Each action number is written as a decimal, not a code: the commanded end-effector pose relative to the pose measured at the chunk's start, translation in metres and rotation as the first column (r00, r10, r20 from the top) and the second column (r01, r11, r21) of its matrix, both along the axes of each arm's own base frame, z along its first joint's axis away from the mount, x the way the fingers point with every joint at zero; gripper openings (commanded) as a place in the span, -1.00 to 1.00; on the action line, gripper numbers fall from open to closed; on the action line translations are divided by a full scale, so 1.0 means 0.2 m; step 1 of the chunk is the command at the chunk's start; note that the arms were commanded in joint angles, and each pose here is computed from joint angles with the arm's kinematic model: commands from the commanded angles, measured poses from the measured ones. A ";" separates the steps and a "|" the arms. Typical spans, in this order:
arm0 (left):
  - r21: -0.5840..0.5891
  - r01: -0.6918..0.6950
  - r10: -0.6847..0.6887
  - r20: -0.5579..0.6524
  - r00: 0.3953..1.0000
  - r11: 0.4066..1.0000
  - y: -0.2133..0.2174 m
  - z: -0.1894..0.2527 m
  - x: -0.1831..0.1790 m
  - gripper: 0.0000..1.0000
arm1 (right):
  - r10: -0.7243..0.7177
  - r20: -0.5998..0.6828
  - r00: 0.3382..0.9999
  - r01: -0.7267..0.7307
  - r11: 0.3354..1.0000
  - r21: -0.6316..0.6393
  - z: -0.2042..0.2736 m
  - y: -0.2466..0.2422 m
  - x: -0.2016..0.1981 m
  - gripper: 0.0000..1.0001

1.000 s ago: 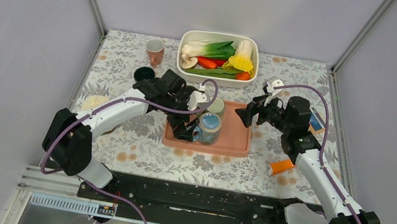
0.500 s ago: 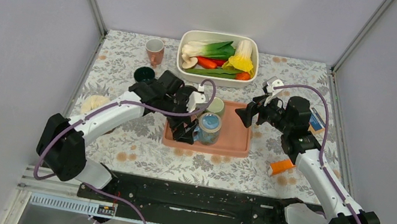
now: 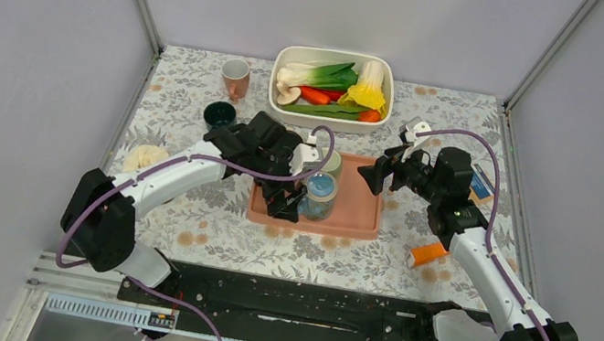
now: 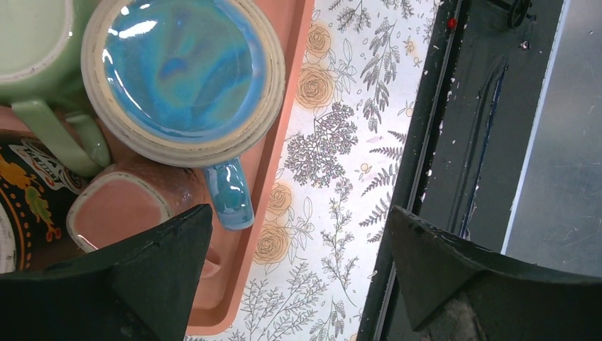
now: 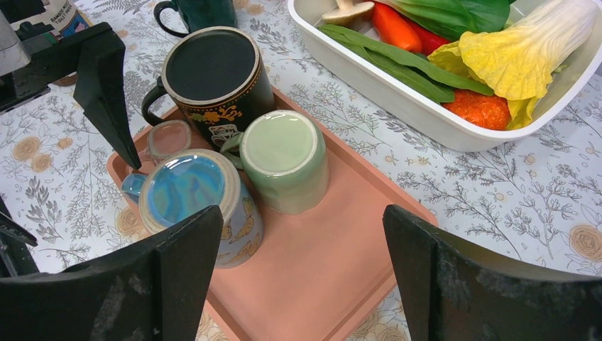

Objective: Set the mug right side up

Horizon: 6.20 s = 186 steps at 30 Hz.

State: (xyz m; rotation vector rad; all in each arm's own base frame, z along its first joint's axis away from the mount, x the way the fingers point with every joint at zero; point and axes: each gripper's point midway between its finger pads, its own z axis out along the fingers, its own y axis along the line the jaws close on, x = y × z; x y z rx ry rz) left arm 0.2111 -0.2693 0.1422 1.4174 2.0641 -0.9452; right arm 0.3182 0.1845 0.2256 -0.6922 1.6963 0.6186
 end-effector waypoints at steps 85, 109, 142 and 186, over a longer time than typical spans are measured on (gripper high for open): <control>-0.165 0.058 -0.083 -0.149 0.985 0.985 -0.47 0.29 0.00 0.98 | -0.217 -0.290 0.932 0.145 0.957 -0.251 -0.31 -0.33 -0.28 0.76; -0.140 -0.374 0.389 0.105 0.915 0.917 0.50 0.31 0.26 0.98 | -0.202 -0.353 0.913 0.036 0.905 -0.425 -0.51 -0.07 -0.17 0.64; -0.238 -0.408 0.440 0.100 0.892 0.881 0.59 0.34 0.24 0.98 | -0.186 -0.160 0.969 0.098 0.891 -0.442 -0.60 -0.05 -0.05 -0.67; -0.842 -0.154 -0.032 -0.199 0.979 0.517 -0.23 1.11 0.15 0.98 | 0.154 0.156 0.976 -0.216 0.795 0.566 1.27 0.15 -0.35 -1.00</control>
